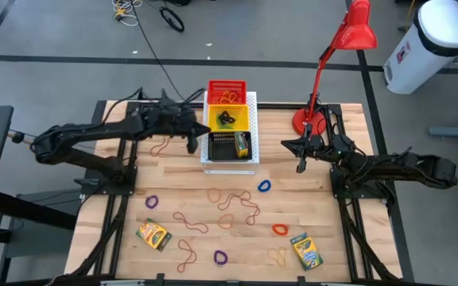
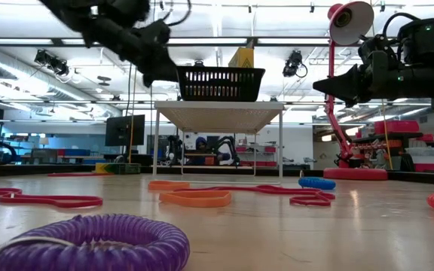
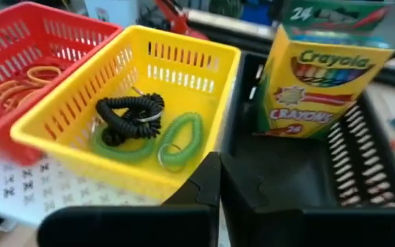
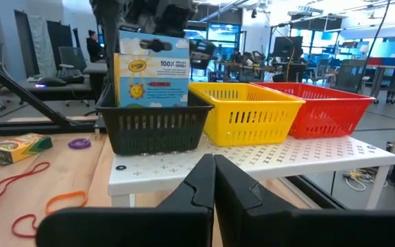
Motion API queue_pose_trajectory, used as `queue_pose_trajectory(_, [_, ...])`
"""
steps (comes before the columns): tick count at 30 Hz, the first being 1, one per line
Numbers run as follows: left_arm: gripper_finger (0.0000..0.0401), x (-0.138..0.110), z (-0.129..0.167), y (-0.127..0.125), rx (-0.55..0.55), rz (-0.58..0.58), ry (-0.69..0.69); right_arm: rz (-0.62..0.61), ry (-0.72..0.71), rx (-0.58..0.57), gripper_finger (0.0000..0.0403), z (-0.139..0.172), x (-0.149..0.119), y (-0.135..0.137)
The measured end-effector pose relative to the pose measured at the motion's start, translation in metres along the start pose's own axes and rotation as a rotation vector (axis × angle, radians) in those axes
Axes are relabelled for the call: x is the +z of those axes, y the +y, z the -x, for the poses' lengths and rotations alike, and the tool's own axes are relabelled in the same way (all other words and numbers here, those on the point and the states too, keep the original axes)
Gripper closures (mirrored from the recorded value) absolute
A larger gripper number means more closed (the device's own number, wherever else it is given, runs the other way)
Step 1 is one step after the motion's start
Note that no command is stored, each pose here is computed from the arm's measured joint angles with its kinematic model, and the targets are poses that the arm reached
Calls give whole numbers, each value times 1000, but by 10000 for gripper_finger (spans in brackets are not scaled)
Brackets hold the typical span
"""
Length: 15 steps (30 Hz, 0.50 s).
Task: Pick & Place Office Desk Supplies
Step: Put the yellow crayon box into the black bin on the shelf
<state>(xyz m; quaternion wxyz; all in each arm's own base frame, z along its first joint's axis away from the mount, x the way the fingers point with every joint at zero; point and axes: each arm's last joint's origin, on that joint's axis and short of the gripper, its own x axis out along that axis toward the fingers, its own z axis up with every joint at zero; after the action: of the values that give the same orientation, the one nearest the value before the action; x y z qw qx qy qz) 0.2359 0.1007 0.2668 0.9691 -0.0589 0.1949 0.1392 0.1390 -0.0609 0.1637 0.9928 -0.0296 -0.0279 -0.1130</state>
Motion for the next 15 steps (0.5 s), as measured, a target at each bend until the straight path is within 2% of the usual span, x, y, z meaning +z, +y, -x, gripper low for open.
queue_pose_trajectory(4, [393,-2,16,2,79,37,-79,0,-1,0,396,0,0,0])
queue_pose_trajectory(6, [394,8,20,8,149,47,-111,5,-7,0,396,0,1,0])
queue_pose_trajectory(9, [396,30,22,19,183,46,-135,28,-37,-2,396,0,4,0])
queue_pose_trajectory(12, [395,43,21,29,165,33,-56,40,-59,-3,396,0,6,0])
queue_pose_trajectory(15, [393,46,25,37,220,27,41,41,-64,-3,396,0,6,0])
